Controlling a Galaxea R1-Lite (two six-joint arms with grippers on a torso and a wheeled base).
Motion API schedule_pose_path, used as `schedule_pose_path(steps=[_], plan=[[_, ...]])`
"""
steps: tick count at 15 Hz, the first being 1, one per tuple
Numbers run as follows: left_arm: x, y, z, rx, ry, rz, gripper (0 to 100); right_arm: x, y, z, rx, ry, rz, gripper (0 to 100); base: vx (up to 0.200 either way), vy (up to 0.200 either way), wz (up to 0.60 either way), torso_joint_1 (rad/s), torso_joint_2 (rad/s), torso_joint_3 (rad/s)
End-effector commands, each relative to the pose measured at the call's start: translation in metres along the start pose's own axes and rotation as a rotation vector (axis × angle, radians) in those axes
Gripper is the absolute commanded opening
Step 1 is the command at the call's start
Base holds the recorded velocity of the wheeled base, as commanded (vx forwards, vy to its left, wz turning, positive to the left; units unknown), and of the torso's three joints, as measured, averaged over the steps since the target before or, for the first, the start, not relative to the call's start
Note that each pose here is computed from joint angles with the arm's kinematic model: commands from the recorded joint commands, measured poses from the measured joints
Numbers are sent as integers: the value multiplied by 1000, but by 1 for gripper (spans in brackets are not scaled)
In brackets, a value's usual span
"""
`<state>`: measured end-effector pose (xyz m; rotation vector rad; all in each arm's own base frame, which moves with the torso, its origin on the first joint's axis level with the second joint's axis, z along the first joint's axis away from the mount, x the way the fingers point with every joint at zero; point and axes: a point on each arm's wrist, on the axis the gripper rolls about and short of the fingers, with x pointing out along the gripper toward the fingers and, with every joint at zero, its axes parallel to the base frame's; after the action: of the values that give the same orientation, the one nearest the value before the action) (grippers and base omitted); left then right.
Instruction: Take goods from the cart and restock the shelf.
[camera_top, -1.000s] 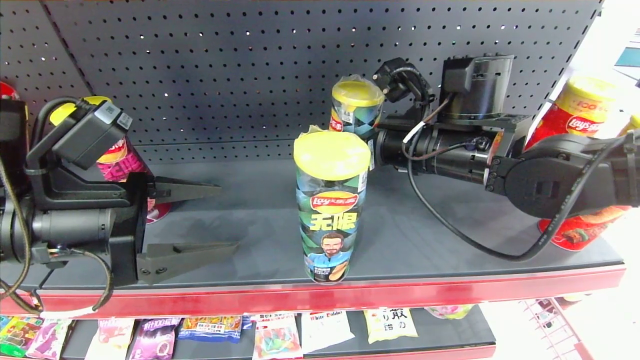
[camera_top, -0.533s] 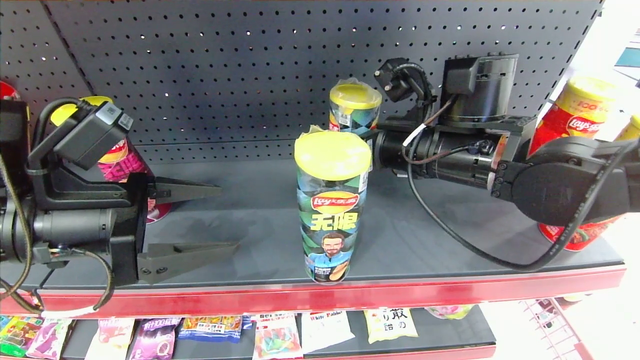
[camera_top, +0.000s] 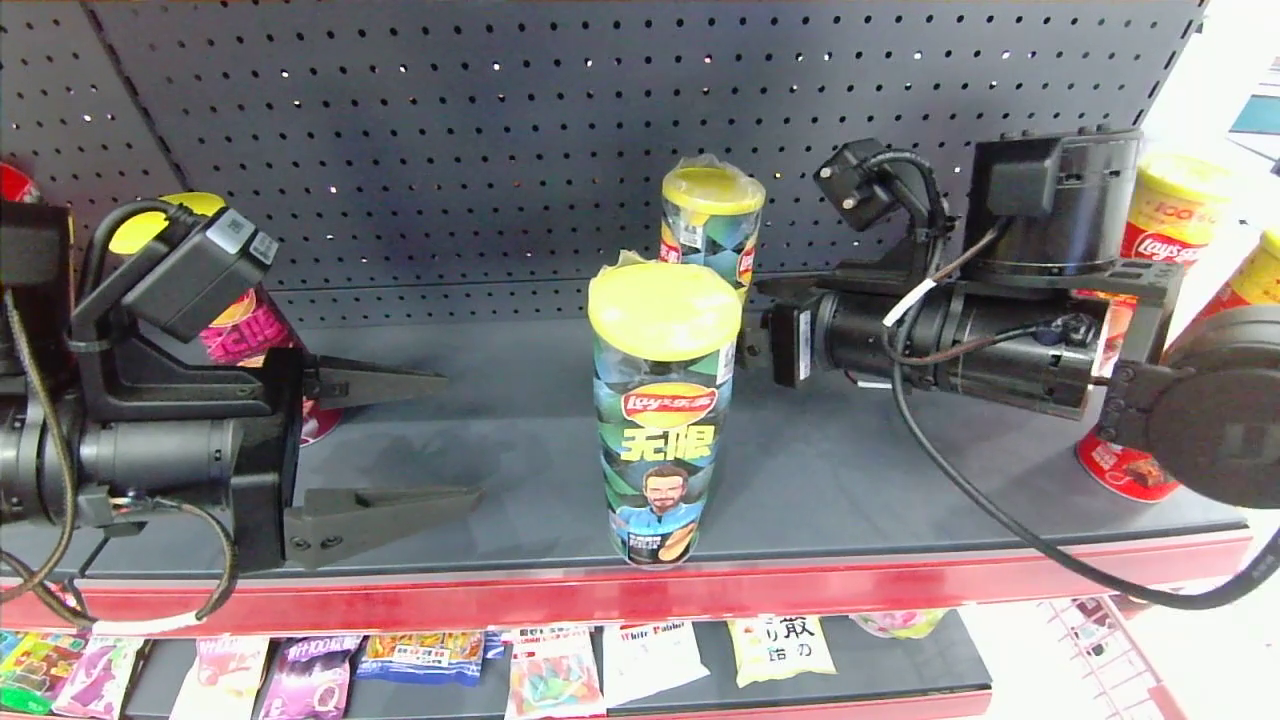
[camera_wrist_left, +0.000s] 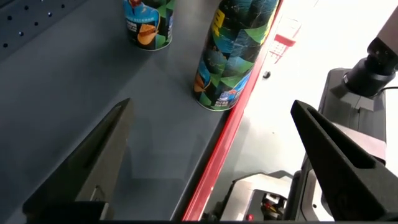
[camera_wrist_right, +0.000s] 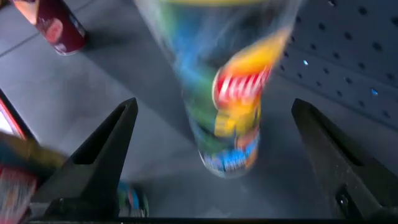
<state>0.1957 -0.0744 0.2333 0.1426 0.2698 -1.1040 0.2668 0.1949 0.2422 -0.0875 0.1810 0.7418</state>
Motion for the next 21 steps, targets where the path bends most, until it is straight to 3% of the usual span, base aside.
schedule_pose_path(steps=[1, 6, 10, 13, 15, 17, 21], plan=[[1, 1, -1, -2, 3, -2, 100, -14, -3, 4, -1, -16, -12, 100, 0, 0, 0, 0, 0, 0], [4, 2, -3, -10, 16, 4, 100, -50, -15, -5, 12, -4, -70, 100, 0, 0, 0, 0, 0, 0], [16, 7, -9, -26, 73, 69, 100, -96, -5, -19, 11, -3, -72, 100, 0, 0, 0, 0, 0, 0], [33, 7, -16, -25, 151, 140, 100, -131, 4, -41, 8, 16, -65, 100, 0, 0, 0, 0, 0, 0], [42, 14, -24, 37, 219, 193, 100, -151, 8, -50, 6, 5, -67, 100, 0, 0, 0, 0, 0, 0], [51, 18, -31, 64, 250, 174, 100, -158, 9, -49, 4, -14, -80, 100, 0, 0, 0, 0, 0, 0], [68, 12, -34, 80, 275, 117, 100, -159, 8, -40, 0, -44, -88, 100, 0, 0, 0, 0, 0, 0]])
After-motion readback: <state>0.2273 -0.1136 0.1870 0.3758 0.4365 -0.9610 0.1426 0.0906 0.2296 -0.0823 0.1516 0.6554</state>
